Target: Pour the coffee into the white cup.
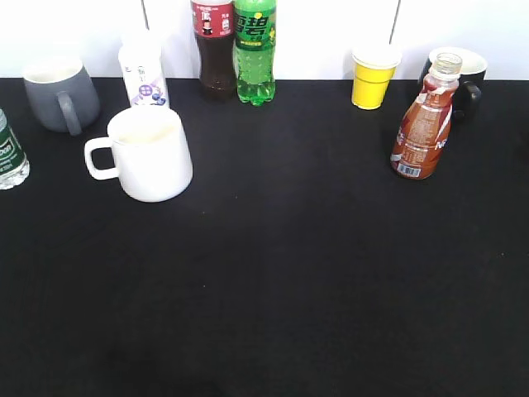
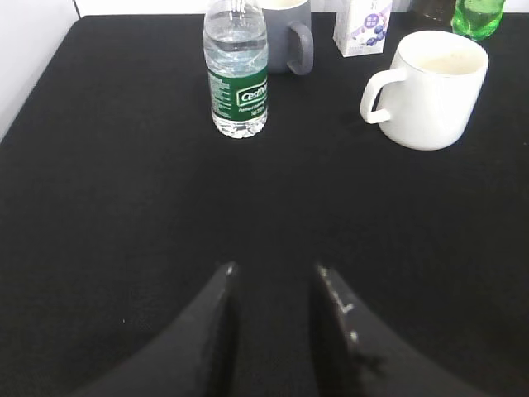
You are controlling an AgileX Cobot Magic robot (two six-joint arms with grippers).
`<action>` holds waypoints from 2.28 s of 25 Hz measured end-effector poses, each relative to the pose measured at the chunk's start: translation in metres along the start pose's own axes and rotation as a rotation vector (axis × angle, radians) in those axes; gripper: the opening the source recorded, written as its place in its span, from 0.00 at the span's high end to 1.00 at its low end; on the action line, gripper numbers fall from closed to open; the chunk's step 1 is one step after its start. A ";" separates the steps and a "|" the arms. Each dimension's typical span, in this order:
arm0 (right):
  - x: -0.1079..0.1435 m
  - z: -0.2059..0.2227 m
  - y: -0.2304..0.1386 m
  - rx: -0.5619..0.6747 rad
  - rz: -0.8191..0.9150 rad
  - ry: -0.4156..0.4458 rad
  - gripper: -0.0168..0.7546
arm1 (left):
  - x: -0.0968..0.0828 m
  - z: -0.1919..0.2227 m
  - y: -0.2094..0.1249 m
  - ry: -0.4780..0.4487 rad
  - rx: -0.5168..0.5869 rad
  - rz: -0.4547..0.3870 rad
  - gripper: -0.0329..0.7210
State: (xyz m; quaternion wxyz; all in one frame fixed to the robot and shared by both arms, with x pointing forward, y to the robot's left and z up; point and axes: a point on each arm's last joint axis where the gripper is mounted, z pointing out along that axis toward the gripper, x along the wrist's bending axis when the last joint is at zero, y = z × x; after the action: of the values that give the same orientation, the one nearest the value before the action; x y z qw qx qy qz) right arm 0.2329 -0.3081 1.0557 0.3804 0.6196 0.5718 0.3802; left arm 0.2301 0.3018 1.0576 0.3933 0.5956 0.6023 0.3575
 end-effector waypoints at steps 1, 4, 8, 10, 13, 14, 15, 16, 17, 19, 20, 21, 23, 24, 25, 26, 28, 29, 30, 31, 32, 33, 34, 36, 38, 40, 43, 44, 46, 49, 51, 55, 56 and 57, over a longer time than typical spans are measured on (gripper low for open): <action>0.000 0.000 0.000 0.000 0.000 0.000 0.21 | 0.000 0.000 0.000 0.000 0.000 0.000 0.66; 0.000 0.000 0.000 0.000 0.000 0.000 0.21 | 0.000 0.000 0.000 0.000 0.000 0.000 0.66; 0.000 0.000 0.000 0.000 0.000 0.000 0.21 | 0.000 0.000 0.000 0.000 0.000 0.000 0.66; 0.000 0.000 0.000 0.000 0.000 0.000 0.21 | 0.000 0.000 0.000 0.000 0.000 0.000 0.66; 0.000 0.000 0.000 0.000 0.000 0.000 0.21 | 0.000 0.000 0.000 0.000 0.000 0.000 0.65; 0.000 0.000 0.000 0.000 0.000 0.000 0.21 | 0.000 0.000 0.000 0.000 0.000 0.000 0.65; 0.000 0.000 0.000 0.000 0.000 0.000 0.21 | 0.000 0.000 0.000 0.000 -0.001 0.000 0.63; 0.000 0.000 0.000 0.000 0.000 0.000 0.21 | 0.000 0.001 0.001 0.000 -0.001 0.000 0.59; 0.000 0.000 0.000 0.000 0.000 0.000 0.21 | 0.000 0.003 0.004 0.001 0.014 0.000 0.51; 0.000 0.000 0.000 0.000 0.000 0.000 0.21 | -0.001 0.011 0.019 0.000 0.008 0.000 0.31; 0.000 0.000 0.000 0.000 0.000 0.000 0.21 | -0.002 0.017 0.030 -0.001 -0.014 0.000 0.27; 0.000 0.000 0.000 0.000 0.000 0.000 0.21 | -0.002 0.027 0.043 -0.003 -0.054 0.000 0.25; 0.000 0.000 0.000 0.000 0.000 0.000 0.21 | -0.004 0.051 0.067 -0.012 -0.136 -0.006 0.24; 0.000 0.000 0.000 0.000 0.000 0.000 0.21 | -0.005 0.063 0.078 -0.020 -0.171 -0.016 0.24; 0.000 0.000 0.000 0.000 0.000 0.000 0.21 | -0.006 0.074 0.087 -0.024 -0.211 -0.021 0.24; 0.000 0.000 0.000 0.000 0.000 0.000 0.21 | -0.006 0.086 0.094 -0.029 -0.237 -0.023 0.24; 0.000 0.000 0.000 0.000 0.000 0.000 0.21 | -0.012 0.113 0.099 -0.069 -0.269 -0.013 0.24; 0.000 0.000 0.000 0.000 0.000 0.000 0.21 | -0.019 0.128 0.095 -0.106 -0.256 -0.001 0.24; 0.000 0.000 0.000 0.000 0.000 0.000 0.21 | -0.026 0.142 0.089 -0.142 -0.242 0.009 0.24; 0.000 0.000 0.000 0.000 0.000 0.000 0.21 | -0.034 0.163 0.079 -0.176 -0.189 0.017 0.24; 0.000 0.000 0.000 0.000 0.000 0.000 0.21 | -0.041 0.176 0.069 -0.201 -0.156 0.031 0.24; 0.000 0.000 0.000 0.000 0.000 0.000 0.21 | -0.047 0.190 0.057 -0.219 -0.121 0.041 0.24; 0.000 0.000 0.000 0.000 0.000 0.000 0.21 | -0.051 0.201 0.042 -0.232 -0.103 0.046 0.24; 0.000 0.000 0.000 0.000 0.000 0.000 0.21 | -0.051 0.221 0.014 -0.214 -0.078 0.018 0.24; 0.000 0.000 0.000 0.000 0.000 0.000 0.21 | -0.057 0.237 0.004 -0.234 -0.137 0.049 0.24; 0.000 0.000 0.000 0.000 0.000 0.000 0.21 | -0.065 0.252 -0.001 -0.291 -0.217 0.103 0.25; 0.000 0.000 0.000 0.000 0.000 0.000 0.21 | -0.066 0.272 -0.022 -0.280 -0.201 0.095 0.33; 0.000 0.000 0.000 0.000 0.000 0.000 0.21 | -0.062 0.278 -0.029 -0.239 -0.175 0.071 0.34; 0.000 0.000 0.000 0.000 0.000 0.000 0.21 | -0.060 0.287 -0.036 -0.203 -0.154 0.054 0.35; 0.000 0.000 0.000 0.000 0.000 0.000 0.21 | -0.064 0.300 -0.035 -0.204 -0.175 0.053 0.35; 0.000 0.000 0.000 0.000 0.000 0.000 0.21 | -0.065 0.304 -0.031 -0.206 -0.198 0.050 0.35; 0.000 0.000 0.000 0.000 0.000 0.000 0.21 | -0.068 0.318 -0.021 -0.199 -0.217 0.041 0.35; 0.000 0.000 0.000 0.000 0.000 0.000 0.21 | -0.066 0.324 -0.020 -0.188 -0.215 0.038 0.35; 0.000 0.000 0.000 0.000 0.000 0.000 0.21 | -0.065 0.329 -0.022 -0.183 -0.205 0.038 0.35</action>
State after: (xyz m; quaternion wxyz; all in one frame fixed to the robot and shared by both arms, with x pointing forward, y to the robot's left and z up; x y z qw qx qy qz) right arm 0.2329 -0.3081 1.0557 0.3804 0.6196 0.5718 0.3802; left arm 0.5157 0.2235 0.8982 0.4985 0.5938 0.5129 0.3687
